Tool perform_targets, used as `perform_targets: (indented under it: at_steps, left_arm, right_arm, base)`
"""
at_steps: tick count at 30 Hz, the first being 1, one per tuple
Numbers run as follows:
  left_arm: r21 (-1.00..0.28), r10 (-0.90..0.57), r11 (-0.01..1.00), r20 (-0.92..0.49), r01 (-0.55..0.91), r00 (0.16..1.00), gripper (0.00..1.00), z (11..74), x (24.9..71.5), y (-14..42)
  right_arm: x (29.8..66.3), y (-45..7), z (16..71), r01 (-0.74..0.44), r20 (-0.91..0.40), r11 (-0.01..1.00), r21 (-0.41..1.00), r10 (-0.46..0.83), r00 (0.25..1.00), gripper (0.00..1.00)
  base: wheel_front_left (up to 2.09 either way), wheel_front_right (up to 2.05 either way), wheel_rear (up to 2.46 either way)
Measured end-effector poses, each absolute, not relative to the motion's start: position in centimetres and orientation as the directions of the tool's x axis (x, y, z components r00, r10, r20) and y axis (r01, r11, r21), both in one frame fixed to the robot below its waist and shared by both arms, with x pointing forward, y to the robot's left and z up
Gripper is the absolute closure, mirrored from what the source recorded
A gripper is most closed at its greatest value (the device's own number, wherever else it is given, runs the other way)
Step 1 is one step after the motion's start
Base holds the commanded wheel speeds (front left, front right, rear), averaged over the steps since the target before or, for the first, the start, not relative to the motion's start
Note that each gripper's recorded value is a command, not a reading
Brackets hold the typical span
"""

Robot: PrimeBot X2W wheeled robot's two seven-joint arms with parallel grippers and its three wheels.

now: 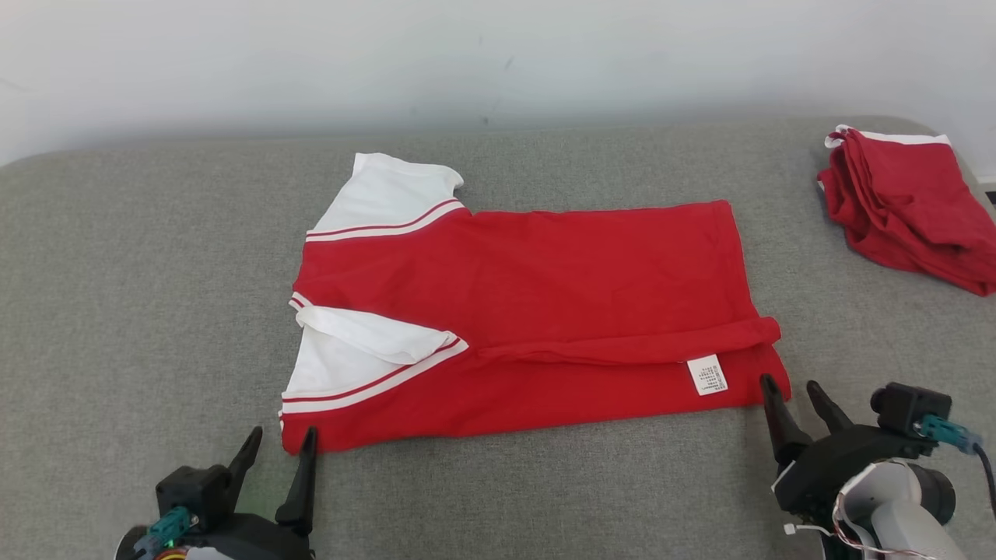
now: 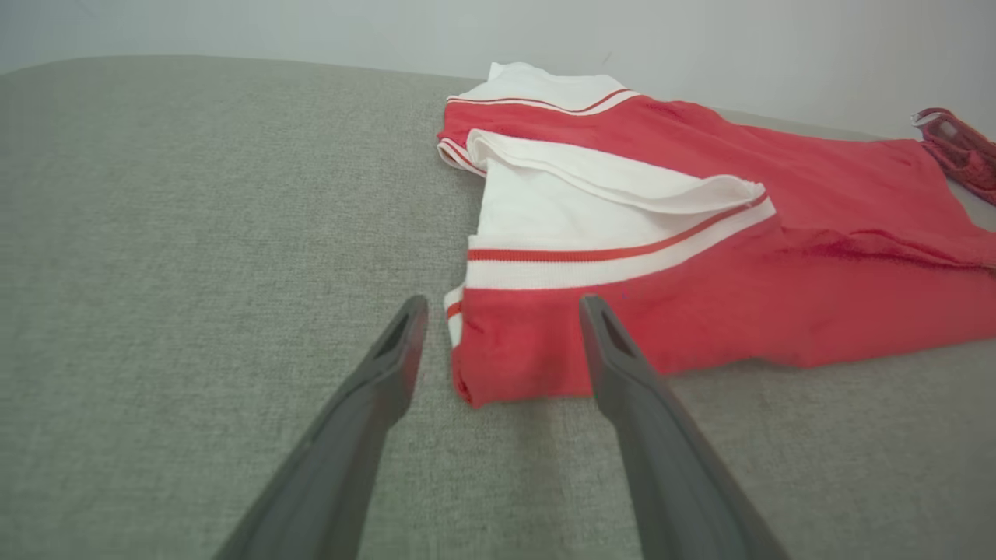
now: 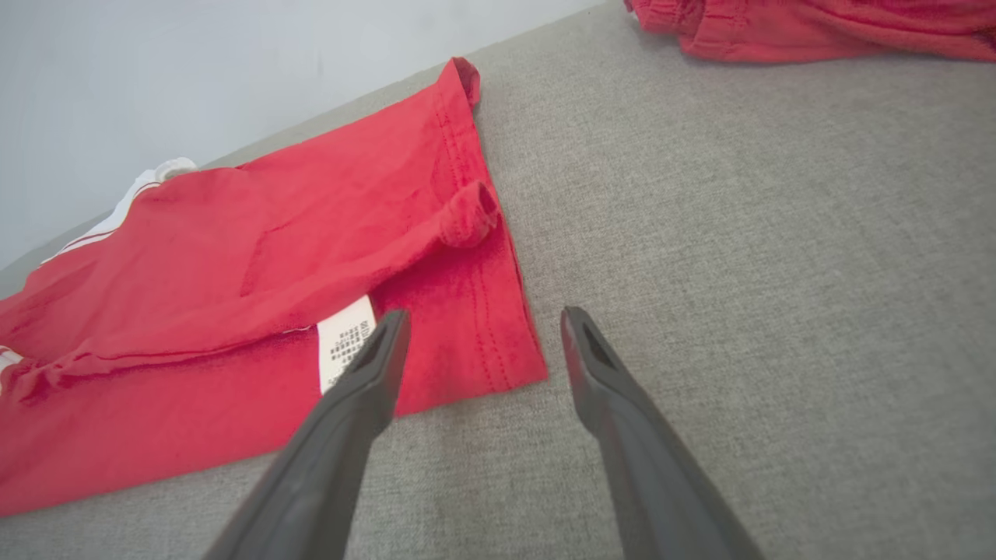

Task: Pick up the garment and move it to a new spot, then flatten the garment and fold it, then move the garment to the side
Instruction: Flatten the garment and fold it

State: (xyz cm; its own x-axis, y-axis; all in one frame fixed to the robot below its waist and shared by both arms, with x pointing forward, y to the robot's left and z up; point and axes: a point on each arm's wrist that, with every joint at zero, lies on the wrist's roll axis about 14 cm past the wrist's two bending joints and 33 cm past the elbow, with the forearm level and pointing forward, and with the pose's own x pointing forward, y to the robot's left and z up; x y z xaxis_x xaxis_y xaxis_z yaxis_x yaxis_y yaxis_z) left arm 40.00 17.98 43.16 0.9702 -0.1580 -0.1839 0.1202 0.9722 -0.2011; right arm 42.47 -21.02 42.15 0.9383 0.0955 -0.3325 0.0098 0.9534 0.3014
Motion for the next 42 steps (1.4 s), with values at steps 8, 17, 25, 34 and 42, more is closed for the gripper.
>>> perform_targets:
  at_steps: [8, 17, 25, 34, 42]
  left_arm:
    - [-0.232, -0.131, 0.97, -0.255, 0.071, 0.958, 0.0, 40.9, 40.1, 18.2]
    - [-0.247, -0.121, 0.968, -0.305, 0.044, 0.944, 0.83, 39.4, 40.8, 17.9]
    - [-0.251, -0.144, 0.965, -0.257, 0.078, 0.956, 1.0, 40.9, 40.6, 17.2]
    - [-0.304, -0.078, 0.953, -0.19, 0.017, 0.979, 1.0, 42.4, 37.4, 18.9]
    - [-0.323, -0.07, 0.946, -0.245, -0.014, 0.967, 1.0, 40.4, 33.4, 18.5]
  right_arm:
    - [43.1, -20.7, 40.6, -0.009, -0.368, 0.969, 0.245, 0.101, 0.924, 0.0]
    - [44.0, -20.2, 39.3, -0.056, -0.4, 0.986, 0.16, 0.117, 0.909, 1.0]
    - [43.7, -19.9, 40.1, -0.05, -0.343, 0.982, 0.185, 0.112, 0.933, 1.0]
    - [40.8, -20.4, 41.2, -0.041, -0.296, 0.972, 0.23, 0.11, 0.949, 1.0]
    - [36.5, -21.2, 39.6, 0.003, -0.353, 0.961, 0.275, 0.098, 0.931, 1.0]
  base:
    - [0.0, 0.0, 0.0]
    - [0.0, 0.0, 0.0]
    - [0.0, 0.0, 0.0]
    - [0.0, 0.0, 0.0]
    - [0.0, 0.0, 0.0]
